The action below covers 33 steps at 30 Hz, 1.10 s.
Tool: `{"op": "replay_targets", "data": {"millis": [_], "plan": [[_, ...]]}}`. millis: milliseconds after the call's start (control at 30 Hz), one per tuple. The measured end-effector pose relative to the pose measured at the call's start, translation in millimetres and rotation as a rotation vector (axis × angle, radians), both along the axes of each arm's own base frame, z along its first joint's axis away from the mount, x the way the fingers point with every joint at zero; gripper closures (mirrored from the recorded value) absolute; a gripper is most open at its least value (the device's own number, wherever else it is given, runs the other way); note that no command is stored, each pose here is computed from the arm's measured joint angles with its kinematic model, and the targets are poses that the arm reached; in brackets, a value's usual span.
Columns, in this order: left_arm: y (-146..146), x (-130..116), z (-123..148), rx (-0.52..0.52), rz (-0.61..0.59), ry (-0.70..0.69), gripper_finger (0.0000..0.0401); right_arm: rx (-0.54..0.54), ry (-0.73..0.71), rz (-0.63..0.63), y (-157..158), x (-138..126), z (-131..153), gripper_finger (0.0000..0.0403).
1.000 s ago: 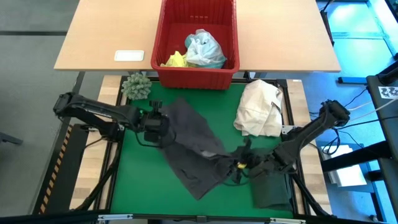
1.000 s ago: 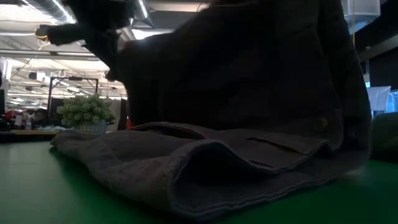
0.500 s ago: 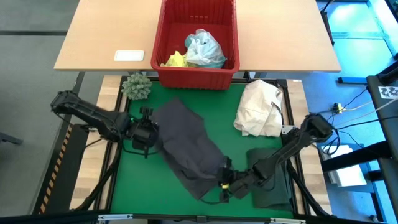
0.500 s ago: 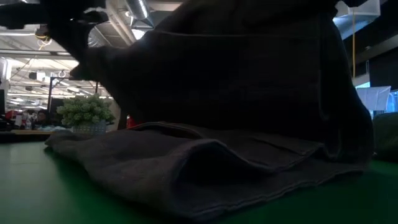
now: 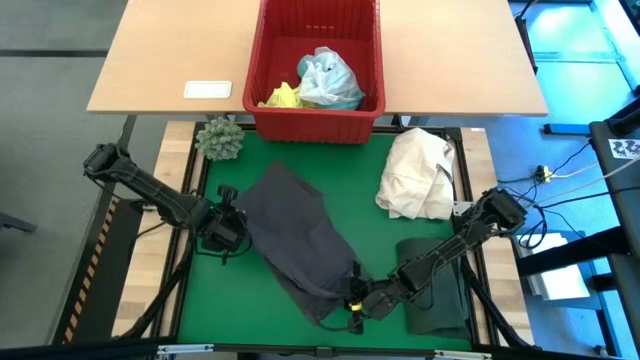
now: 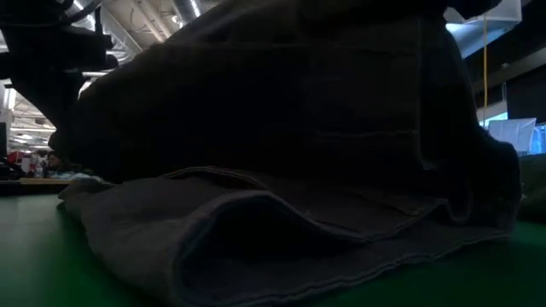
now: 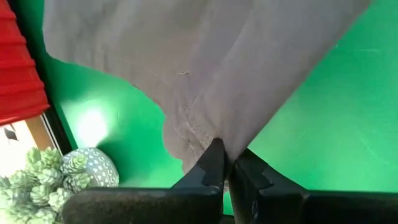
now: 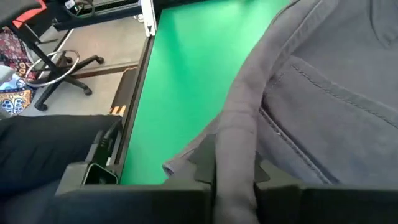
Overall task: Fold Laundry from Bin
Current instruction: Fold the gray short
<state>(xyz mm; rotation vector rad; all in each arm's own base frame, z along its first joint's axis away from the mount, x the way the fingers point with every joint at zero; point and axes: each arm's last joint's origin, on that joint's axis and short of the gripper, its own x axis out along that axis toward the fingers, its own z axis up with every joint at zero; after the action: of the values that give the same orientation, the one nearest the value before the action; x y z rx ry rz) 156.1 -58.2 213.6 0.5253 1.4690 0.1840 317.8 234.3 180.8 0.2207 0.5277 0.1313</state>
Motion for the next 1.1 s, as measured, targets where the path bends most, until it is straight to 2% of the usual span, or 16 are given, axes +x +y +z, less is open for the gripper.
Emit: {"op": "replay_targets", "data": {"millis": [233,400,533,733,900,1000,1100], "plan": [[2.5,-0.1,-1.1,0.003,0.017,0.004,0.0344,0.063,0.017,0.130,4.3,0.1,1.5,0.0283],[2.4,-0.4,-1.0,-0.005,0.014,0.013,0.0297,0.078,0.029,0.160,5.1,-0.3,1.2,0.0205],[2.6,-0.8,4.1,0.003,0.014,0.024,0.0270,0.071,0.029,0.158,4.8,-0.2,1.0,0.0166],[0.2,5.7,17.6,-0.005,0.033,-0.043,0.0258,-0.030,0.039,0.064,-4.9,2.4,-3.4,0.0157],[-8.8,24.2,20.1,-0.094,0.053,-0.255,0.0258,-0.100,0.081,-0.027,-21.1,7.9,-8.7,0.0172],[-18.2,38.7,12.6,-0.175,-0.009,-0.357,0.0258,-0.121,0.115,-0.054,-30.7,11.2,-11.7,0.0183],[-27.7,50.3,6.2,-0.202,-0.062,-0.426,0.0258,-0.138,0.139,-0.076,-39.3,14.4,-13.6,0.0194]]}}
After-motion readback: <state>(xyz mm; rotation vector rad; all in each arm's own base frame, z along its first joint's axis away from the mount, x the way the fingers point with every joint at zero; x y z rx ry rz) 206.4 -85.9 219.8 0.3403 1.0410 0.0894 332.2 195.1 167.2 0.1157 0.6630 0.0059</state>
